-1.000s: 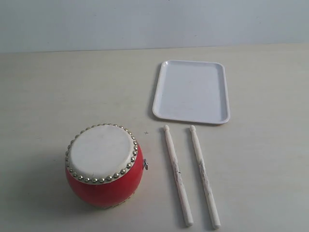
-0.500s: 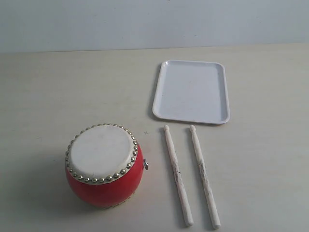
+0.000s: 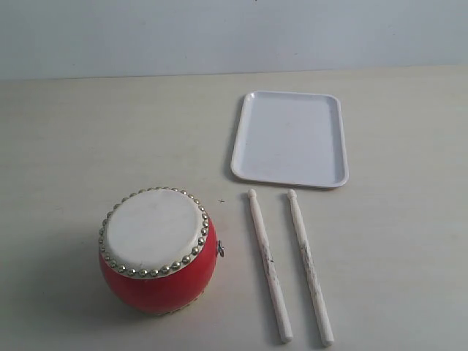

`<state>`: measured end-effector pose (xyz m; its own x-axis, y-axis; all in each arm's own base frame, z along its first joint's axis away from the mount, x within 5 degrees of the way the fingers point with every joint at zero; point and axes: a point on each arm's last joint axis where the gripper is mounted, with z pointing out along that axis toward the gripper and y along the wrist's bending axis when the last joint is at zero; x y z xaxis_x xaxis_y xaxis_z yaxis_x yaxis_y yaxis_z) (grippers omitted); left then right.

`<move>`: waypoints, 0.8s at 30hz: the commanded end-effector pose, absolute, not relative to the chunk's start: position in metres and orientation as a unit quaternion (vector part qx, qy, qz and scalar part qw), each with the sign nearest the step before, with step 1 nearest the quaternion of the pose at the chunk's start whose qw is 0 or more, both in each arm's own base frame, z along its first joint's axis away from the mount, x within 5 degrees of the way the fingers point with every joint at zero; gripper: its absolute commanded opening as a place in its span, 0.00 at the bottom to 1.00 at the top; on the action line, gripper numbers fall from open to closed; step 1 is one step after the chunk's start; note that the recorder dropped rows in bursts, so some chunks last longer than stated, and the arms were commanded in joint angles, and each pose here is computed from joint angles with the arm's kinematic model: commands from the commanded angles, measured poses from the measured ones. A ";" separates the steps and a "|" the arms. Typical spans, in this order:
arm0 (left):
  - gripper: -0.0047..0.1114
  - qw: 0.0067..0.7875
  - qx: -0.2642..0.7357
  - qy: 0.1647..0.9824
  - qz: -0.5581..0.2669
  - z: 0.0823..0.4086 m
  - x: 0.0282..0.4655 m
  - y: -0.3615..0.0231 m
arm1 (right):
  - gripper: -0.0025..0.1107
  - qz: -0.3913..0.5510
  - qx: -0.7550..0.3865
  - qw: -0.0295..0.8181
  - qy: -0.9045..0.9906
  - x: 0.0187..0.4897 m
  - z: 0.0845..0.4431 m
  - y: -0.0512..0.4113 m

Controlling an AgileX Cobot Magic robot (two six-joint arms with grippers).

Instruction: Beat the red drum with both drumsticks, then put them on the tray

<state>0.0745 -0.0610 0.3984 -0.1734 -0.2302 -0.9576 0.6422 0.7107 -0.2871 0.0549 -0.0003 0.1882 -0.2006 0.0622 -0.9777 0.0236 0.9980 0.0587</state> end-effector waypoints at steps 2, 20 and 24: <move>0.04 0.619 0.170 0.689 -0.336 0.400 0.092 -0.063 | 0.02 0.014 0.029 0.637 0.770 0.055 0.188 -0.001; 0.04 0.638 0.228 0.693 -0.246 0.466 0.126 -0.062 | 0.02 0.014 0.029 0.637 0.770 0.055 0.188 -0.001; 0.04 0.606 0.217 0.734 -0.215 0.460 0.142 -0.058 | 0.02 0.013 0.028 0.637 0.770 0.055 0.188 -0.001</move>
<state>0.1331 -0.0596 0.4644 -0.1083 0.0298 -0.9937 0.6059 0.7944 -0.0422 0.0549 -0.0003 0.1882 -0.2006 0.0622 -0.9777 0.0236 0.9980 0.0587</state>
